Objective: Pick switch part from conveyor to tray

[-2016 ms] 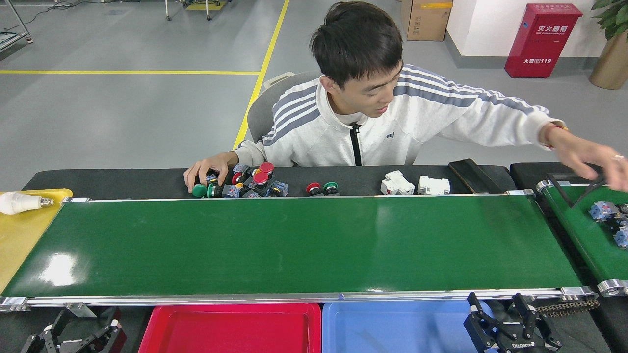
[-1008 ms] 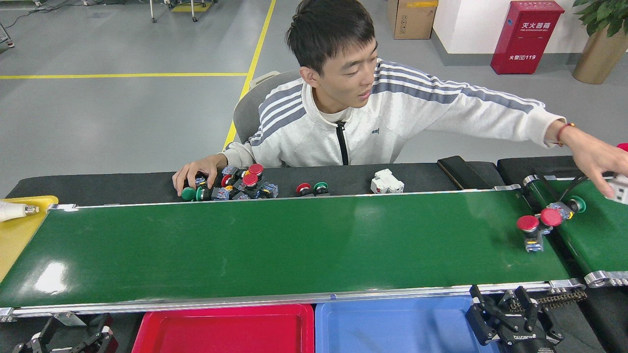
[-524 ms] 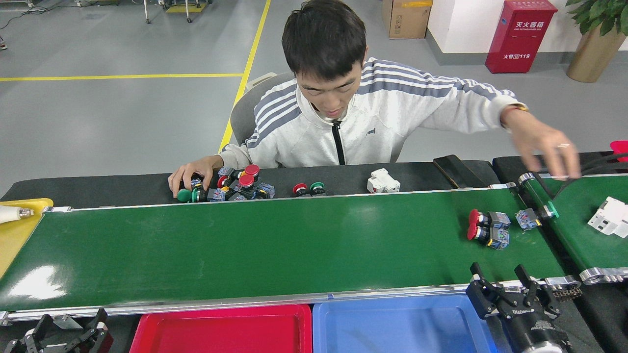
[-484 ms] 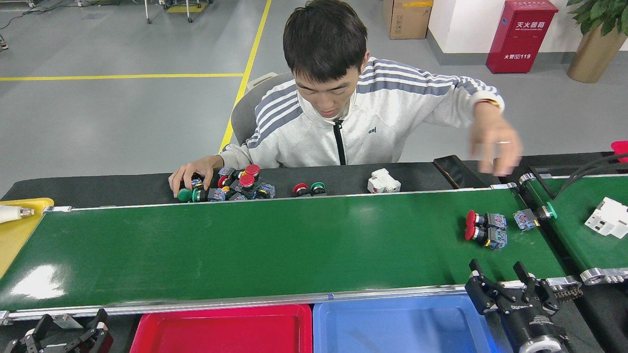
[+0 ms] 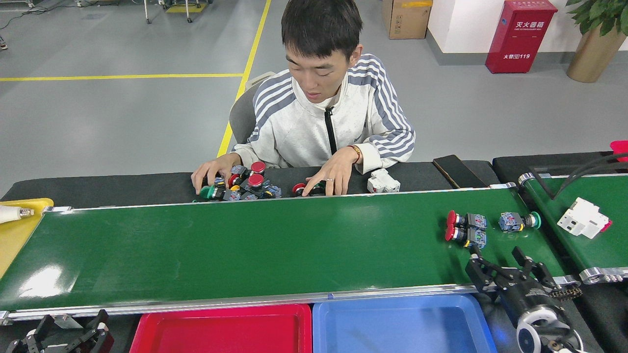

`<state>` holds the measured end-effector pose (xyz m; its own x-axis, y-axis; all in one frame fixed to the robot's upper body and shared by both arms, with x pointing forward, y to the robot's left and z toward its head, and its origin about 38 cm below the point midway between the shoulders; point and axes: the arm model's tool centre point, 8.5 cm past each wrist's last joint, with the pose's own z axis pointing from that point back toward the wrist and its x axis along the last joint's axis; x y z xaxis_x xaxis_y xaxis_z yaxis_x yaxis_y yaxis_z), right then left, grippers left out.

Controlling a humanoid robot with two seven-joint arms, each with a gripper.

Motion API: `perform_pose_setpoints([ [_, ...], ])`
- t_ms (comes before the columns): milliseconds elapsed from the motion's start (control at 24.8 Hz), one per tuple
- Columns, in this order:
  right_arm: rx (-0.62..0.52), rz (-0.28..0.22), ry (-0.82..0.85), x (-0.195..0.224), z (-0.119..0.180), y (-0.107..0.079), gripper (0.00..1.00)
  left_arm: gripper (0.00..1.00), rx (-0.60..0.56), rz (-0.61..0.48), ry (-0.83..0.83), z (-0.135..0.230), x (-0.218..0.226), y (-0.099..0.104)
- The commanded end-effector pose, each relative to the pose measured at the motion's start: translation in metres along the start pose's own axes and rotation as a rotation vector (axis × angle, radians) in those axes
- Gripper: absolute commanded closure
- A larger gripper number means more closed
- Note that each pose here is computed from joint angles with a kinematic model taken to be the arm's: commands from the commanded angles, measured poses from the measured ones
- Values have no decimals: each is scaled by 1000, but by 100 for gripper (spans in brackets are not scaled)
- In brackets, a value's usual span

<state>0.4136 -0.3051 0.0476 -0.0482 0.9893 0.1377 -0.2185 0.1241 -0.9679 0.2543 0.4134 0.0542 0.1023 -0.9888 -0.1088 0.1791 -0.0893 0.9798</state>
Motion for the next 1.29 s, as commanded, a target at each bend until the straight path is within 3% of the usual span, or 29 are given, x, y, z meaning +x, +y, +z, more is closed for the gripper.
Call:
perform_pose_setpoints([
  [0, -4, 37, 24, 3, -9, -9, 0, 0, 16, -12, 4, -2, -5, 6],
  [242, 33, 152, -13, 33, -32, -12, 0, 0, 21, -13, 7, -4, -6, 8],
  [403, 65, 181, -32, 50, -45, -7, 0, 0, 15, -13, 3, -3, -4, 5],
  [645, 64, 192, -14, 51, -61, -19, 0, 0, 24, -13, 2, -6, -4, 9],
  [847, 67, 174, -21, 64, -79, -27, 0, 0, 23, -14, 1, -6, -4, 9],
  [1088, 93, 178, -52, 88, -94, -25, 0, 0, 23, -14, -5, -6, -3, 9],
  [1250, 104, 203, -81, 100, -94, -19, 12, 0, 26, -14, -5, -7, -3, 10],
])
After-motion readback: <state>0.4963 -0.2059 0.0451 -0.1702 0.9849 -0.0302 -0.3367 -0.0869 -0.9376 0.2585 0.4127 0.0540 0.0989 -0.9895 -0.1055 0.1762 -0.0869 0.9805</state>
